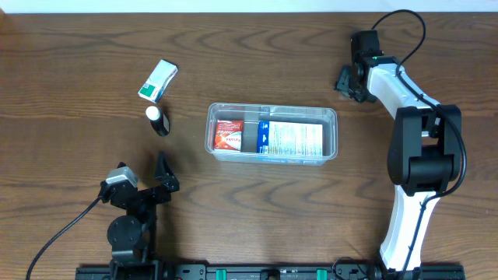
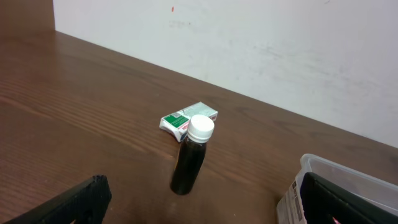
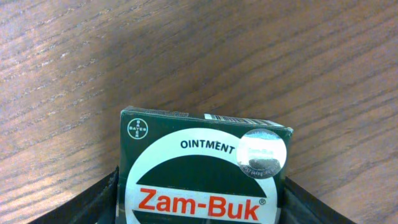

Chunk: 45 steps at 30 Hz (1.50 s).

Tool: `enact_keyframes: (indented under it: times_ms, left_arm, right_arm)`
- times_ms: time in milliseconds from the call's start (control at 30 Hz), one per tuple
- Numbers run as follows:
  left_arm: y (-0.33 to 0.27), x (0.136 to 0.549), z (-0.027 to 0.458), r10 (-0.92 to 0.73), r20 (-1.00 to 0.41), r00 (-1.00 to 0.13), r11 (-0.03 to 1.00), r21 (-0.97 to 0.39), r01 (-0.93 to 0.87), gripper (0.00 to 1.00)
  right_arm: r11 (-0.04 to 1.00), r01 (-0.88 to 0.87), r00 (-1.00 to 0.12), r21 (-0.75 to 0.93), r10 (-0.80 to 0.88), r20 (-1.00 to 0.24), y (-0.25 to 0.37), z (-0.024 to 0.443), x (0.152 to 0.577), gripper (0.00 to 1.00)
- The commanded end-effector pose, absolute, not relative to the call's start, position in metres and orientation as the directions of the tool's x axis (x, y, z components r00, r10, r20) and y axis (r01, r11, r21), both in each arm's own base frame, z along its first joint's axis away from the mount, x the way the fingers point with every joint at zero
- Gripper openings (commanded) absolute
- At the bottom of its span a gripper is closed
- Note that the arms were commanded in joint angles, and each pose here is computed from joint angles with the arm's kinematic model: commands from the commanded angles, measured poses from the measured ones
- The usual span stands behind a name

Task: Pack container
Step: 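Carry the tin left and lower it into the container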

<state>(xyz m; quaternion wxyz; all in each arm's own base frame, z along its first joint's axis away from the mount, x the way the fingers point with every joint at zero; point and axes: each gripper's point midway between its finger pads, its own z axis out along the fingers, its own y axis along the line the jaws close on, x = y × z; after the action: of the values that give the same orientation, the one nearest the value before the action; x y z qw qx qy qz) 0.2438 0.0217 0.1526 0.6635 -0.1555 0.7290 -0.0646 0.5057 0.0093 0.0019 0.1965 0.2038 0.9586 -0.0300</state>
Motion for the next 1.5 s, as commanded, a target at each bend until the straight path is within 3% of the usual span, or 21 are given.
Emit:
enact_keyframes:
  times_ms: [0, 133, 400, 633, 833, 1000, 1267, 1467]
  left_arm:
    - [0.024, 0.243, 0.133, -0.300, -0.946, -0.126, 0.946, -0.278, -0.165, 0.98]
    - [0.024, 0.243, 0.133, -0.299, -0.946, -0.126, 0.946, -0.277, -0.165, 0.98]
    - [0.024, 0.243, 0.133, -0.299, -0.946, -0.126, 0.946, -0.277, -0.165, 0.98]
    - [0.024, 0.243, 0.133, -0.299, -0.946, -0.126, 0.946, -0.277, -0.165, 0.98]
    - [0.024, 0.243, 0.133, -0.300, -0.946, -0.126, 0.946, -0.278, -0.165, 0.98]
    - [0.024, 0.243, 0.133, -0.299, -0.946, -0.126, 0.946, -0.277, -0.165, 0.98]
    - [0.024, 0.243, 0.133, -0.299, -0.946, -0.126, 0.946, -0.277, -0.165, 0.98]
    - [0.024, 0.243, 0.133, -0.300, -0.946, -0.126, 0.946, -0.278, -0.165, 0.98]
  right_arm:
    - [0.935, 0.354, -0.865, -0.012, 0.322, -0.386, 0.001, -0.001, 0.506, 0.64]
    - [0.942, 0.336, -0.866, -0.016, 0.303, -0.398, -0.002, 0.010, 0.507, 0.58]
    - [0.953, 0.301, -0.844, 0.045, 0.288, -0.453, 0.006, 0.065, 0.507, 0.59]
    - [0.936, 0.143, -0.843, 0.322, 0.286, -0.456, 0.057, 0.141, 0.492, 0.60]
    - [0.774, -0.102, -0.877, 0.625, 0.226, -0.424, 0.124, 0.213, 0.461, 0.59]
    - [0.604, -0.264, -0.909, 0.752, 0.105, -0.403, 0.176, 0.245, 0.426, 0.60]
    - [0.529, -0.424, -0.901, 0.735, -0.164, -0.401, 0.247, 0.234, 0.366, 0.61]
    - [0.665, -0.498, -0.863, 0.557, -0.318, -0.392, 0.286, 0.198, 0.335, 0.62]
